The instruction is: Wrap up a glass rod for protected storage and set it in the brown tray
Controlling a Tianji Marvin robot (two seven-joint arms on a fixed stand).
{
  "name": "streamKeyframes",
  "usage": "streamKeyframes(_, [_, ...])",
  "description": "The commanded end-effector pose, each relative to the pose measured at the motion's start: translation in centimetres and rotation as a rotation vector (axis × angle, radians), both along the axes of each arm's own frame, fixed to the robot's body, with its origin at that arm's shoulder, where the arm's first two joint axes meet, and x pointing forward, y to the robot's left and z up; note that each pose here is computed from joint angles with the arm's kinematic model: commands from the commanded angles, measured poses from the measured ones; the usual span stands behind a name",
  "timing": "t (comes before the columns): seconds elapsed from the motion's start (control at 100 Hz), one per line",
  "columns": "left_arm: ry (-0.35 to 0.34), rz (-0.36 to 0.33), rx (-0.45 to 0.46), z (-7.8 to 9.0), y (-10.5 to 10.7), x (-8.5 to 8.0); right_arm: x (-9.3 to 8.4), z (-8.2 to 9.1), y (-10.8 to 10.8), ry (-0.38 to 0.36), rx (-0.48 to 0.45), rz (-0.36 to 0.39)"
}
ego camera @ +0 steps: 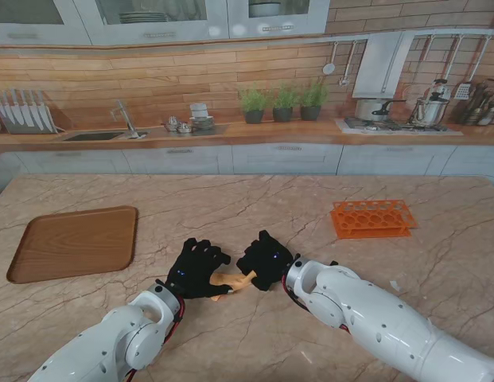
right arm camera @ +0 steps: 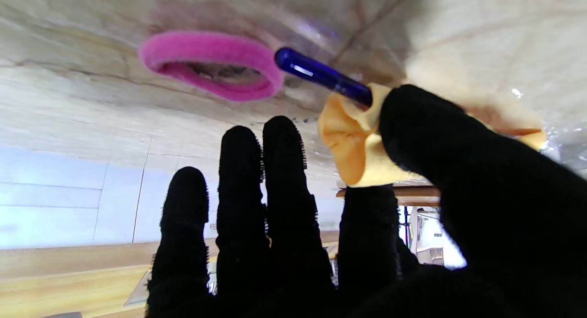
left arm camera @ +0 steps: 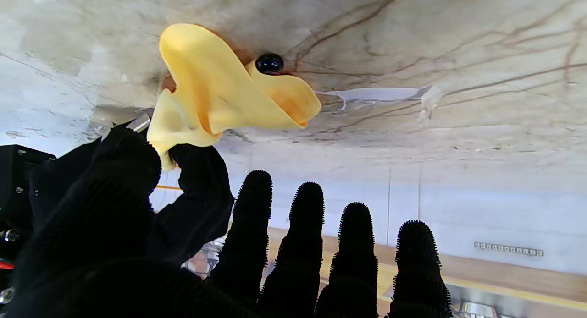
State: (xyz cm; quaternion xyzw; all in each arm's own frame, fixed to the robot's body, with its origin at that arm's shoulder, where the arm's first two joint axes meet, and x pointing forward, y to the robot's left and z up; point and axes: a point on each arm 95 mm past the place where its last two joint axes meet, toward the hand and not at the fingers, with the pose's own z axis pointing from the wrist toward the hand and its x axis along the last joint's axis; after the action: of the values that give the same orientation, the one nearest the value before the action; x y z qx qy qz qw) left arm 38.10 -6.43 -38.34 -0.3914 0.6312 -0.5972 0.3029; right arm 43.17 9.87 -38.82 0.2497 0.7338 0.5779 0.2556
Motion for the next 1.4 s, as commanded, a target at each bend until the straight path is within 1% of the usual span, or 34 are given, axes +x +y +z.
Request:
streamKeyframes(0.0, [0.009, 0.001, -0.017, 0.2, -0.9, 0.0, -0.3, 0.3, 0.5, -0.005, 0.02, 0.013])
streamKeyframes(0.24, [0.108, 0.018, -0.018, -0.3, -2.3, 0.2, -0.4, 1.0, 0.7, -0.022, 0.054, 0.01])
streamKeyframes(0.34, [0.135, 0.028, -0.004, -0.5, -2.7, 0.4, -0.4, 1.2, 0.8, -0.023, 0.063, 0.011])
streamKeyframes(0.46, [0.158, 0.053, -0.031, -0.7, -3.4, 0.5, -0.4, 1.4, 0.9, -0.021, 0.073, 0.013])
streamKeyframes(0.59, [0.171, 0.075, -0.06, -0.9, -4.0, 0.7, -0.4, 1.5, 1.0, -0.018, 0.08, 0.015])
streamKeyframes(0.74, [0.169, 0.111, -0.103, -1.2, -4.6, 0.8, -0.3, 1.3, 1.1, -0.013, 0.087, 0.015])
streamKeyframes(0.89, [0.192, 0.141, -0.144, -1.5, -5.1, 0.8, -0.3, 1.1, 1.2, -0.007, 0.097, 0.016])
streamKeyframes(1.04, [0.185, 0.146, -0.152, -1.9, -5.3, 1.0, -0.3, 1.1, 1.3, -0.004, 0.103, 0.017])
streamKeyframes(1.26, [0.204, 0.179, -0.171, -2.3, -5.4, 1.0, -0.3, 1.2, 1.4, -0.006, 0.119, 0.014])
streamKeyframes(1.39, [0.189, 0.193, -0.181, -2.3, -5.2, 1.0, -0.4, 1.2, 1.3, -0.004, 0.12, 0.006])
